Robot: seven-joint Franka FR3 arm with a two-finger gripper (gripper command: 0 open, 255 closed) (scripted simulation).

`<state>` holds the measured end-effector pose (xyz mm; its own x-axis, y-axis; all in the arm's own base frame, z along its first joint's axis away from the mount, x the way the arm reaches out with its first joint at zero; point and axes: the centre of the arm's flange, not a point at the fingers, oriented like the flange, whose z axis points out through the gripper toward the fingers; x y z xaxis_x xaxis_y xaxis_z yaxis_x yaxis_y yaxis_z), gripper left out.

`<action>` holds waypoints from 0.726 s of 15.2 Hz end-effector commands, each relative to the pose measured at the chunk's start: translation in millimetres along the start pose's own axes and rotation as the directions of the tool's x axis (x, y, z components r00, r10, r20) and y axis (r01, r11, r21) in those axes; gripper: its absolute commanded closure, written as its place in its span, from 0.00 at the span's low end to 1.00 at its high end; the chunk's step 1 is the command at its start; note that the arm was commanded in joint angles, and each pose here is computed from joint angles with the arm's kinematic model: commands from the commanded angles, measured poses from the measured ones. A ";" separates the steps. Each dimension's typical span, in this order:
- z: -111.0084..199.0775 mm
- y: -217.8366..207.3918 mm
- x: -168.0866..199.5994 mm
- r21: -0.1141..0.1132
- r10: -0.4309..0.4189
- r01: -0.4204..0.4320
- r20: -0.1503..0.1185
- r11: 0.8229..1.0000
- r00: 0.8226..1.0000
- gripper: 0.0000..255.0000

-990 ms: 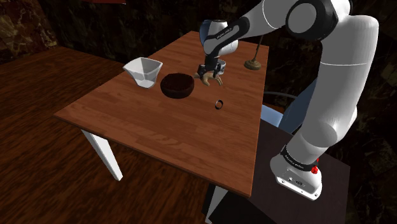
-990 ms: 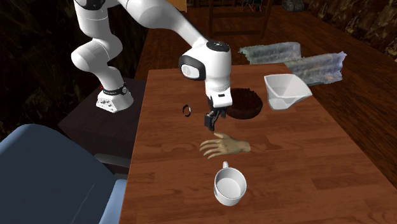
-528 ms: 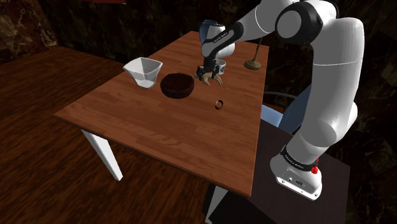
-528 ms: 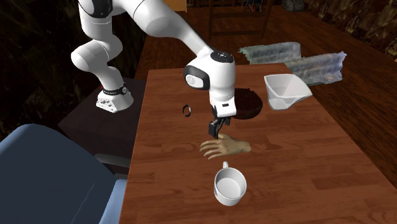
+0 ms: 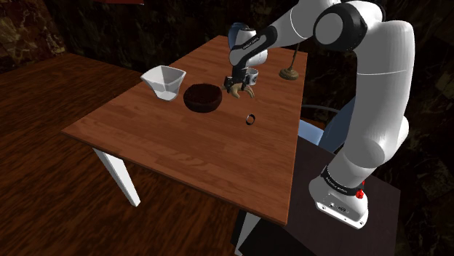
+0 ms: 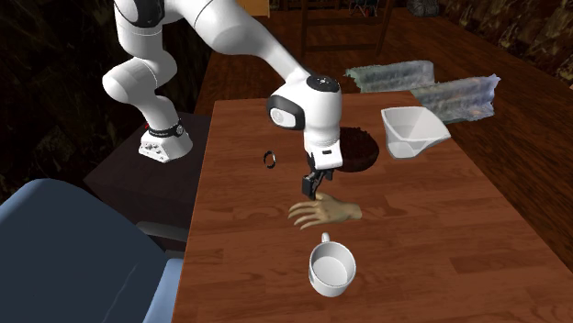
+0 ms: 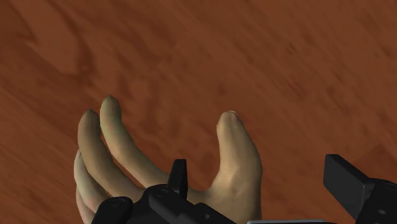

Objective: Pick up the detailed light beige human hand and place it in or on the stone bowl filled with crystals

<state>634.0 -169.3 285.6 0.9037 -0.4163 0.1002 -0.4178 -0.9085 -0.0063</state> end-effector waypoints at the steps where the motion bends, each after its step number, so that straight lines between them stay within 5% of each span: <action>1: 25.7 5.4 -2.6 -0.005 0.002 -0.002 -0.006 1.000 1.000 0.00; 2: 25.7 5.4 -2.6 -0.005 0.002 -0.002 -0.006 1.000 1.000 0.00; 3: 24.6 7.9 -2.0 -0.005 0.002 -0.002 -0.005 1.000 1.000 1.00; 11: 28.0 13.3 -10.2 -0.007 0.001 -0.001 -0.005 1.000 1.000 1.00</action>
<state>627.5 -176.3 278.9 0.9008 -0.4120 0.1374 -0.4146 -0.9099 -0.0103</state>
